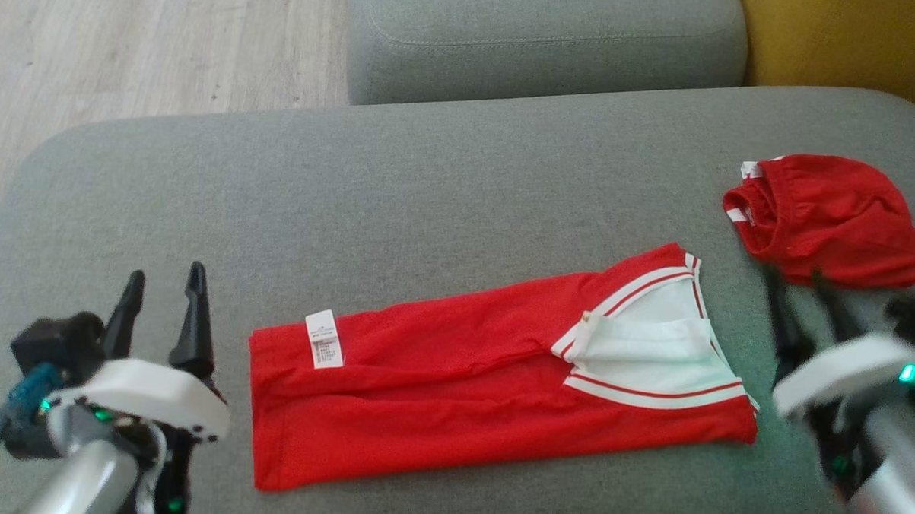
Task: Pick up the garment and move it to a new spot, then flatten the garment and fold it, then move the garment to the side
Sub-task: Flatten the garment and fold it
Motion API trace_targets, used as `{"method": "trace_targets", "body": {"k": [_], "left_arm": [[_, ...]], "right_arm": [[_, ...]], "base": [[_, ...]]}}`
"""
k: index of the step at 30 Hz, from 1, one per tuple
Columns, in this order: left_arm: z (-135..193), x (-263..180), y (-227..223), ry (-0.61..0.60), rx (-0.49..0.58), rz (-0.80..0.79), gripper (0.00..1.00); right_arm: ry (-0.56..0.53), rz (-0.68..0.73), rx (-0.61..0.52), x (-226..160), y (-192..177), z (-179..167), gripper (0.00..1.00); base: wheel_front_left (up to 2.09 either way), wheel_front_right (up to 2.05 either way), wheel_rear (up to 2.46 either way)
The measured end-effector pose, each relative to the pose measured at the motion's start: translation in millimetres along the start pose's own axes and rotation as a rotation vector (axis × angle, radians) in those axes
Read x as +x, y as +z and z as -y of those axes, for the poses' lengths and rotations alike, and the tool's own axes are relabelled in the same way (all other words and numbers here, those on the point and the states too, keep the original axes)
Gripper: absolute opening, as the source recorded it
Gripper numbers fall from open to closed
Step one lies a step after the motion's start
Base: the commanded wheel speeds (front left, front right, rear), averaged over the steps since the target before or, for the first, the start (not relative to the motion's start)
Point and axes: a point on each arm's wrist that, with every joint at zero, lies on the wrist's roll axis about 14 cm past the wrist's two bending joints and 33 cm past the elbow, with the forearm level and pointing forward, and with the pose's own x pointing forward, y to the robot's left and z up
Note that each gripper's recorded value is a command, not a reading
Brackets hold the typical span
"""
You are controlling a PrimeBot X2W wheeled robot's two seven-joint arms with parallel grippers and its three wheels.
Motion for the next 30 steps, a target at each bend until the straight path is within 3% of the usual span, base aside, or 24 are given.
{"method": "trace_targets", "body": {"k": [6, 16, 24, 30], "left_arm": [[11.5, -10.4, -6.6, 0.017, -0.062, 0.024, 1.0], [15.8, -15.4, -20.4, -0.004, -0.06, 0.009, 1.0], [6.6, -16.9, -28.3, 0.031, -0.07, -0.007, 1.0], [-2.1, -14.8, -32.0, 0.061, -0.073, -0.014, 1.0]], "right_arm": [[-0.05, -0.146, 0.032, -21.5, -60.2, 2.6, 1.0], [-0.062, -0.386, -0.014, -0.7, -84.0, -1.2, 1.0], [-0.08, -0.661, -0.035, -0.6, -125.5, -4.2, 1.0], [-0.117, -0.761, -0.033, 9.0, -127.8, 2.5, 1.0]], "base": [[0.0, 0.0, 0.0], [0.0, 0.0, 0.0], [0.0, 0.0, 0.0], [0.0, 0.0, 0.0]]}}
